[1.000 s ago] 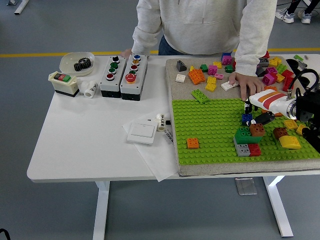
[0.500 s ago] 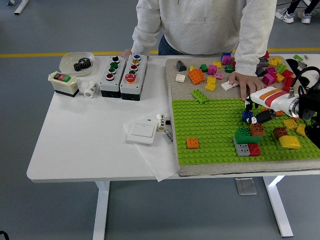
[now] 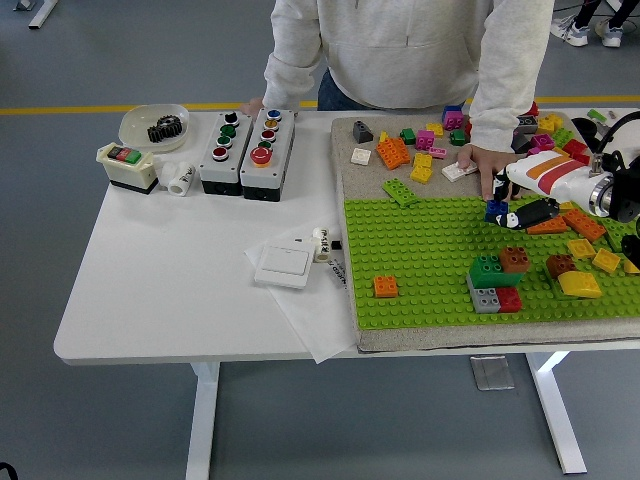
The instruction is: Pick up the brick,pile it on top of brick,press brick,pick up the brick,pile it on top of brick,press brick
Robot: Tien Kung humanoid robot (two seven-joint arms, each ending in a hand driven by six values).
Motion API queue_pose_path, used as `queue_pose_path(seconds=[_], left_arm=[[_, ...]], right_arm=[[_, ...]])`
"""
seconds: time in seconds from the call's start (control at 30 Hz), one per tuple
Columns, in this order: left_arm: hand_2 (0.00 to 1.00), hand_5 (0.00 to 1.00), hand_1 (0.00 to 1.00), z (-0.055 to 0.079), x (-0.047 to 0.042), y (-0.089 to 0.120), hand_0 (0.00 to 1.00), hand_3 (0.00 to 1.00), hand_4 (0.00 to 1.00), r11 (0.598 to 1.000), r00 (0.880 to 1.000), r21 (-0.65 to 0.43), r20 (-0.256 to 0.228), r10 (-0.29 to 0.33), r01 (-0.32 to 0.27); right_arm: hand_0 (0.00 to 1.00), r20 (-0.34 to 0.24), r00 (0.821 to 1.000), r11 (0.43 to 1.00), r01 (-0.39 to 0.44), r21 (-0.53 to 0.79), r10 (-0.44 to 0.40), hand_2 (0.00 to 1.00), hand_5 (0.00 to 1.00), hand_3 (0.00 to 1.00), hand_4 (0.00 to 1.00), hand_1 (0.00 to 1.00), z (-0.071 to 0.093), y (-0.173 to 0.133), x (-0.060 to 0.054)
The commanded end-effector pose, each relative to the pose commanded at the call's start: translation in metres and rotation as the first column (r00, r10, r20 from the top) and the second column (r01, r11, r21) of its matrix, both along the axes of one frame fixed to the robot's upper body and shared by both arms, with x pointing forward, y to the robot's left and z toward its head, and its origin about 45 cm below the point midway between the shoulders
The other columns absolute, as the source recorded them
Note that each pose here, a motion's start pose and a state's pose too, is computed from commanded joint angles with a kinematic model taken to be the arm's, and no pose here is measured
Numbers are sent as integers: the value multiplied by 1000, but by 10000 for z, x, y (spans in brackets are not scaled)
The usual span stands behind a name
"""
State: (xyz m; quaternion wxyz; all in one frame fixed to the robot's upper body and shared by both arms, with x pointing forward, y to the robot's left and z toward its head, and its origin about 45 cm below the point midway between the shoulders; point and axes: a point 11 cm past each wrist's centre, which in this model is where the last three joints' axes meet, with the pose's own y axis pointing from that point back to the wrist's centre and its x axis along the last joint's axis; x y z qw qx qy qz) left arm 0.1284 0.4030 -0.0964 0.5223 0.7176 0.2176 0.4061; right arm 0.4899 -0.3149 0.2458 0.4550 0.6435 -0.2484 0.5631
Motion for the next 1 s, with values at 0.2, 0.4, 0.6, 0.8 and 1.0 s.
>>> queue_pose_path(seconds=[0.2,0.4,0.6,0.8,1.0], left_arm=[[749,583,738,-6,-23,2,763,593,661,1000,1000,0,-4,0,0],[749,583,738,-12,-47,5,762,593,660,1000,1000,1,-9,1,-1],[750,584,739,-17,-58,-1,761,593,660,1000,1000,-1,-9,3,-3],[749,584,738,-20,-59,-9,760,593,660,1000,1000,-4,-10,1,-1],[749,585,739,-34,-100,-19,759,593,660,1000,1000,-8,-17,3,-3]], right_arm=[[535,44,992,993,-119,21,118,555,529,511,663,523,203,196,-100],[536,65,969,971,-240,13,239,555,529,511,662,522,303,363,-281],[538,72,946,948,-318,-2,317,557,528,511,664,524,317,414,-436],[537,75,925,928,-373,-3,373,558,527,511,666,525,307,388,-568],[536,70,923,924,-382,22,379,559,528,511,666,525,268,322,-640]])
